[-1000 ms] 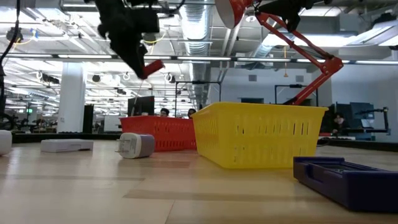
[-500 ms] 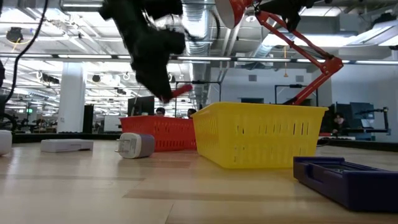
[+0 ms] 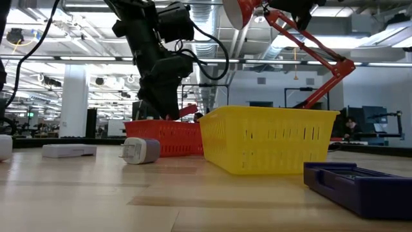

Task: Pick & Place Office items
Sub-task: Put the red digital clock into the red basket, then put the top black charger adapter into the yellow basket

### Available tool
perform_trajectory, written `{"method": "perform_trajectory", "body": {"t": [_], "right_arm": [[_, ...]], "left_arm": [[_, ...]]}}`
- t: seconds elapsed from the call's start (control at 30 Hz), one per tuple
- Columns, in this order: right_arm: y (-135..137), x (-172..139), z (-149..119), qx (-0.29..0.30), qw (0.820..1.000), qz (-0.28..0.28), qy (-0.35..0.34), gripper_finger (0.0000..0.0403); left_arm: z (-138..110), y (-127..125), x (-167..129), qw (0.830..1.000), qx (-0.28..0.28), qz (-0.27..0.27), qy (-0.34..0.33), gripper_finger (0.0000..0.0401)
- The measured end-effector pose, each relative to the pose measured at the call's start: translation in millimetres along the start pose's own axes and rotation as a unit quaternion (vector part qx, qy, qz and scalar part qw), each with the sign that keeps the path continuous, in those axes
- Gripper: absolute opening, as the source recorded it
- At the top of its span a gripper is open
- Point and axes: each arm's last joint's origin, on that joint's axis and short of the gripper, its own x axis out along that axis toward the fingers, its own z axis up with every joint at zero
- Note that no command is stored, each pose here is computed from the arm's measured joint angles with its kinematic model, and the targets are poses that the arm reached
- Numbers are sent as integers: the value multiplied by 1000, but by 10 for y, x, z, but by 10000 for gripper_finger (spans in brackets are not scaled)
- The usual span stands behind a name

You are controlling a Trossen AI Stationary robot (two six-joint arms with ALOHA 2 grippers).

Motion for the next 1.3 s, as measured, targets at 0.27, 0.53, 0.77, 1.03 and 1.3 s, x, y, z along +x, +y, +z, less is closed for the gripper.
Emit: {"method": "perform_trajectory", "body": {"t": [0.27,0.53,0.77,1.03,1.3], "right_arm": [[-1,0,0,-1,1000,0,0,155],[-33,-16,-8,5,1000,-14,24,155],[-138,-74,83,1,997,-54,58,155],[-263,77,-4,-77,988,-75,111,155],[-441,519,-284,-98,968,-88,215,166]], "left_arm": [[-15,-29,-2,998,-1,-52,21,205],[34,4,-343,997,2,-67,-27,268],[37,103,-1180,981,-7,-78,-175,282],[-141,232,-1938,944,-17,-117,-307,282],[-266,313,-2208,928,-2,-101,-358,282]]}}
